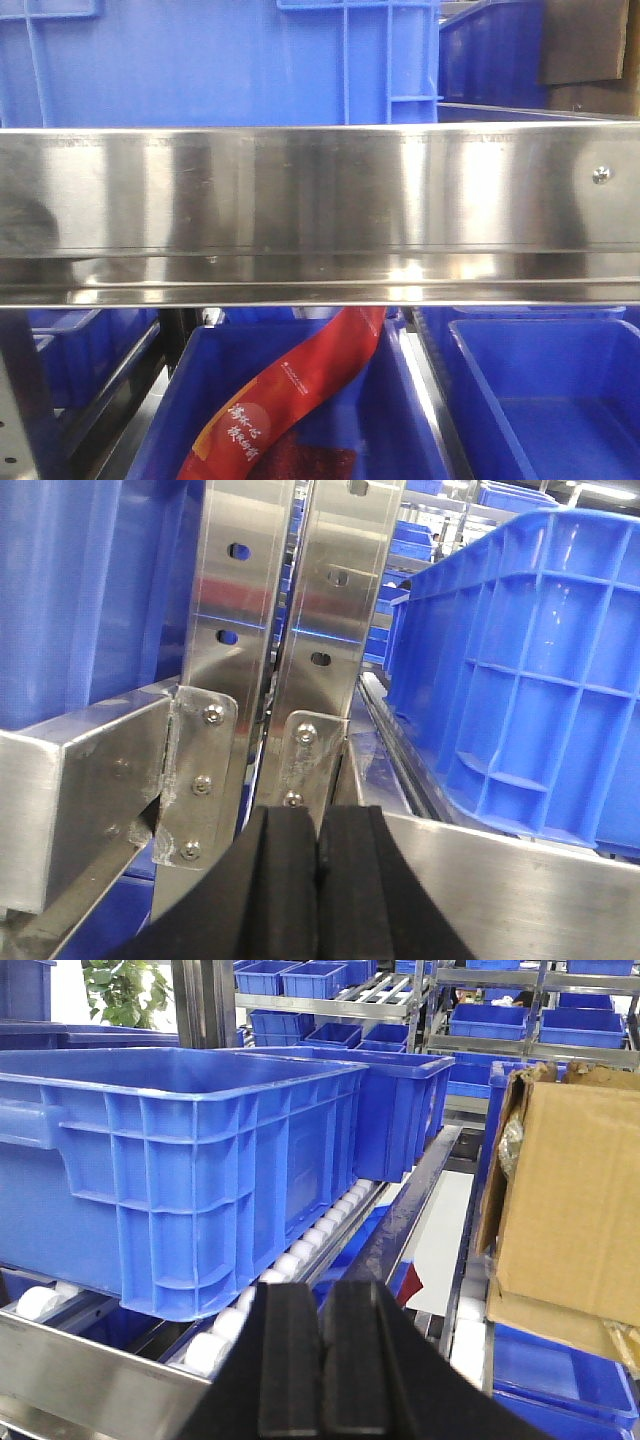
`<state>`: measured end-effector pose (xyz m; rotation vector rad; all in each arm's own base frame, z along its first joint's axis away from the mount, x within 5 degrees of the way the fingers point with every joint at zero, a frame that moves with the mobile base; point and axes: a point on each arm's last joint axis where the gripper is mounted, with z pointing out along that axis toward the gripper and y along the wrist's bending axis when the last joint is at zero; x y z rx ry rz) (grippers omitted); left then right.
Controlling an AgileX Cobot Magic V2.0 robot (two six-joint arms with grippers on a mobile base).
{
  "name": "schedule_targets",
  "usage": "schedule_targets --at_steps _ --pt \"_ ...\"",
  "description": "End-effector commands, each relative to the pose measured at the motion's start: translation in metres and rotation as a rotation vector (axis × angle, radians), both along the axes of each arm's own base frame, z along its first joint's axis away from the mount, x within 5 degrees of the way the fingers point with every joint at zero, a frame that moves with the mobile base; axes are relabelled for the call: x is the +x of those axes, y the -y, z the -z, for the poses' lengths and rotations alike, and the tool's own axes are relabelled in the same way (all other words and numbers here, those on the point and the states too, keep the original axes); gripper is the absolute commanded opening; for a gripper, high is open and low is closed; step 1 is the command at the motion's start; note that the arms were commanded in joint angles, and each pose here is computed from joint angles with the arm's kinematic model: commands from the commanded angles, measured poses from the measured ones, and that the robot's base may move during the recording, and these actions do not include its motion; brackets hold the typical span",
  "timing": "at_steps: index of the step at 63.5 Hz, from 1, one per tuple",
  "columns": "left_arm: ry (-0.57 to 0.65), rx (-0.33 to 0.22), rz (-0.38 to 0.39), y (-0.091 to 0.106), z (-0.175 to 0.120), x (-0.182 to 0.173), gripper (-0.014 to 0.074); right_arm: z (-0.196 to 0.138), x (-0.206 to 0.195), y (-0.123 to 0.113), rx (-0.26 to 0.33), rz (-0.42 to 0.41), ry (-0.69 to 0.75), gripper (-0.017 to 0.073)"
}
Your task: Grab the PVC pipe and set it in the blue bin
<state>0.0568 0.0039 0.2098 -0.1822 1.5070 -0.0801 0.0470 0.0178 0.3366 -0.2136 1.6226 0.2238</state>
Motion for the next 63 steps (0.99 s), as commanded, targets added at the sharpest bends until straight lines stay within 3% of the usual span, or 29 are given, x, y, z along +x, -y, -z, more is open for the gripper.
schedule_targets --at_steps 1,37,43,46,49,57,63 --pt "0.014 0.002 -0.004 0.000 -0.002 -0.001 -0.0111 0.000 0.000 0.001 -0.002 0.008 0.013 -0.0162" --pt "0.014 0.002 -0.004 0.000 -0.002 -0.001 -0.0111 0.000 0.000 0.001 -0.003 0.008 0.009 -0.0162" --pt "0.014 0.002 -0.004 0.000 -0.002 -0.001 -0.0111 0.000 0.000 0.002 -0.036 0.023 0.019 -0.0162" --pt "0.014 0.002 -0.004 0.000 -0.002 -0.001 -0.0111 0.000 0.000 0.005 -0.097 0.050 0.032 -0.0162" --pt "0.014 0.002 -0.004 0.000 -0.002 -0.001 -0.0111 0.000 -0.001 0.007 -0.117 0.074 0.046 -0.0162" --pt "0.014 0.002 -0.004 0.000 -0.002 -0.001 -0.0111 0.001 -0.004 0.009 0.005 0.090 0.032 -0.0162" --pt "0.014 0.002 -0.004 0.000 -0.002 -0.001 -0.0111 0.010 -0.005 0.009 0.021 0.097 0.073 -0.0162"
